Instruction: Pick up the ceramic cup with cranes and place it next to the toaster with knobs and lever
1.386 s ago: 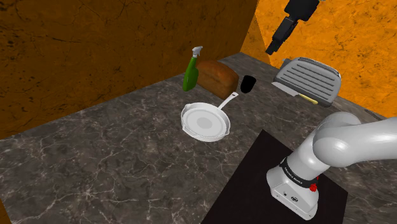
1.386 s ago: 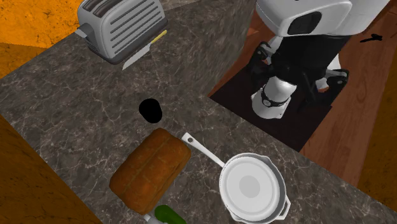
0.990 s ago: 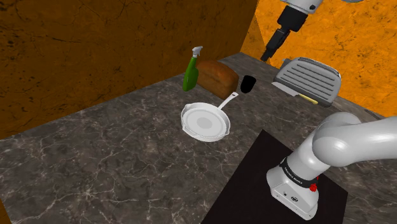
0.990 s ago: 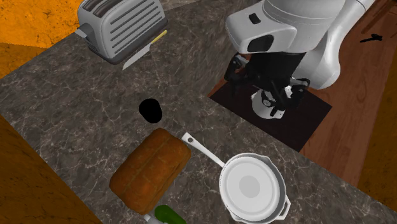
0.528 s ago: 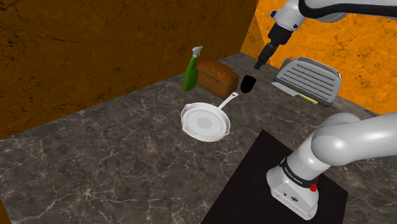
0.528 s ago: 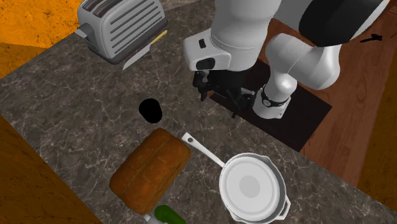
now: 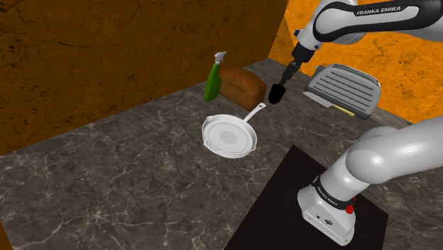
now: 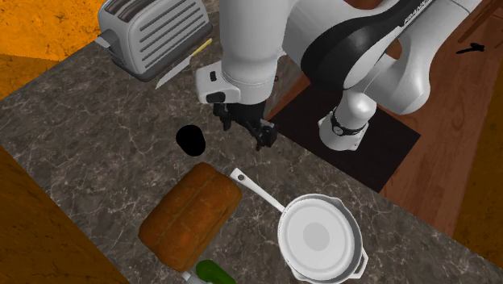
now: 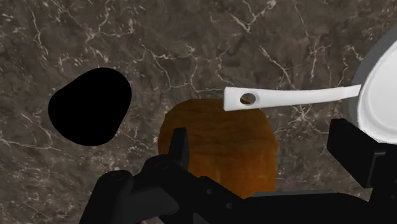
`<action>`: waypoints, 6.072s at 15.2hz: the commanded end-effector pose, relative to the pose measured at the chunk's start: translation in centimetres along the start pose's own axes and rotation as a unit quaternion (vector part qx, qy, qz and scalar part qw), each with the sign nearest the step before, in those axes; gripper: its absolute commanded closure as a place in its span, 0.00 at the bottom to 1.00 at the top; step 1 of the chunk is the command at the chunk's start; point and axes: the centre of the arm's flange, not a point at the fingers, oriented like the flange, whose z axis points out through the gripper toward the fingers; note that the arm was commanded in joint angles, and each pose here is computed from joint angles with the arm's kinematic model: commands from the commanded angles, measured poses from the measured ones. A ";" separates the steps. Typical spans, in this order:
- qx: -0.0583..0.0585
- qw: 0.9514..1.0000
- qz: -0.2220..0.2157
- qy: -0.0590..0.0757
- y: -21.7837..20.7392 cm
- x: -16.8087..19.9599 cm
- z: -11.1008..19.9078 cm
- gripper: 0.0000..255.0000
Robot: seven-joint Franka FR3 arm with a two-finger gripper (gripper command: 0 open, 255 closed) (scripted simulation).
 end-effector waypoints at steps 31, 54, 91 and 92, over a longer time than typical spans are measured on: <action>-0.031 1.000 -0.001 0.001 12.9 2.3 14.2 1.00; -0.031 1.000 -0.001 0.001 13.1 3.3 5.3 1.00; -0.031 1.000 -0.001 0.001 13.5 5.6 -14.1 1.00; -0.031 1.000 -0.001 0.001 13.5 5.6 -14.6 1.00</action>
